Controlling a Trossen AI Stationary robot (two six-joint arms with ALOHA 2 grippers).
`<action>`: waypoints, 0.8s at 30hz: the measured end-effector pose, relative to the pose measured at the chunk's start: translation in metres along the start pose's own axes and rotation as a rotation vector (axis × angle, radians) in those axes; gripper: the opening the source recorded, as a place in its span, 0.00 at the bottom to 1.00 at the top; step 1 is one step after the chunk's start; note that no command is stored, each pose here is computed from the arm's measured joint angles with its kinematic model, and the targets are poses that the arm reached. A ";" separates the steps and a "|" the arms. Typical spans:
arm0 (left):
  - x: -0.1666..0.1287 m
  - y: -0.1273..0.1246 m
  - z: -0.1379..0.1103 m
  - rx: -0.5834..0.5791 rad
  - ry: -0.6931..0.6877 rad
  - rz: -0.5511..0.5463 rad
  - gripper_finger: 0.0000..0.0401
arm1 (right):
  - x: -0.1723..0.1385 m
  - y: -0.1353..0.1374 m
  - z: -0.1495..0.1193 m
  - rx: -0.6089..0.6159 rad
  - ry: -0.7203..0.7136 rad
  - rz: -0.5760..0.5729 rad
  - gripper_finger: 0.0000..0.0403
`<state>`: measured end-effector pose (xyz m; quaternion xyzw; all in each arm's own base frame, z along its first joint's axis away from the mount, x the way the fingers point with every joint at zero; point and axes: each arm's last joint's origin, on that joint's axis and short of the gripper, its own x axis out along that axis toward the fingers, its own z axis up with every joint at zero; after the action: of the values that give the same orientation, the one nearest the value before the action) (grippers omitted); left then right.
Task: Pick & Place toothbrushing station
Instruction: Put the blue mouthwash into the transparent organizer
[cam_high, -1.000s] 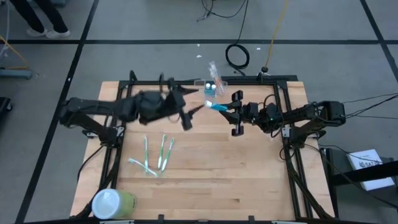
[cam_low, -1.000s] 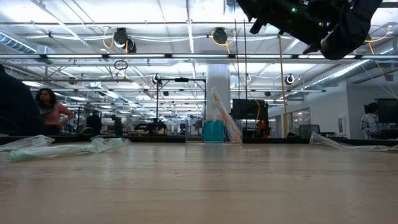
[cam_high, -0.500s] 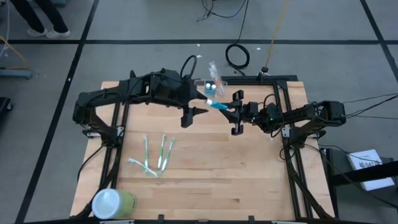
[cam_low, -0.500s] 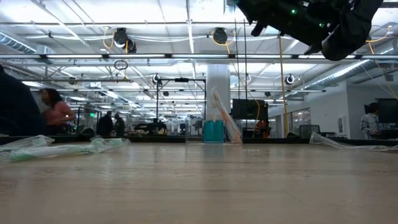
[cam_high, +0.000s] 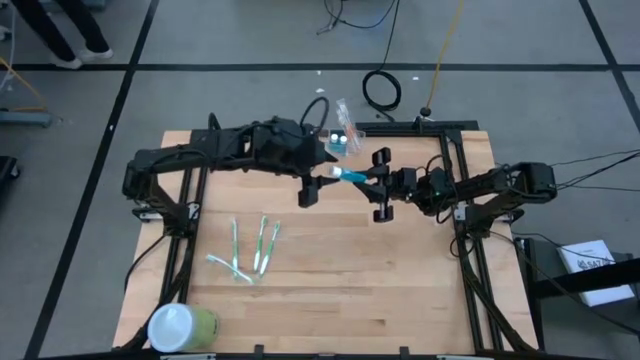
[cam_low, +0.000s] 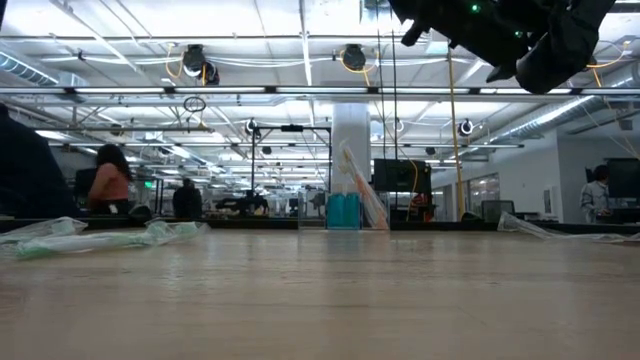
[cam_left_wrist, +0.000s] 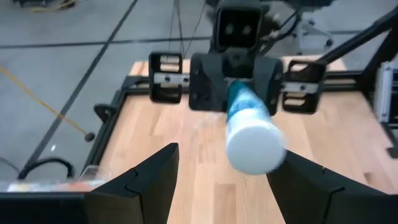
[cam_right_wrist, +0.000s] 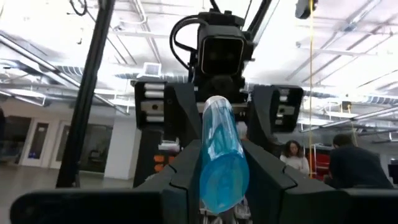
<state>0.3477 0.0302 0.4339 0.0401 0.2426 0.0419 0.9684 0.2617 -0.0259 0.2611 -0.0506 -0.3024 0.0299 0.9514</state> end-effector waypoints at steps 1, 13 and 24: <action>-0.001 0.000 0.001 0.002 -0.005 -0.013 0.60 | 0.000 0.001 0.000 -0.001 0.002 0.000 0.21; -0.001 -0.003 0.001 0.021 -0.011 -0.031 0.60 | -0.001 0.001 0.001 -0.005 0.000 0.003 0.21; -0.024 -0.006 0.009 0.039 -0.067 -0.035 0.60 | -0.001 0.001 0.001 -0.004 0.002 0.003 0.21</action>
<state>0.3312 0.0216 0.4520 0.0559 0.2114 0.0189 0.9756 0.2607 -0.0248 0.2609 -0.0531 -0.3015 0.0308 0.9515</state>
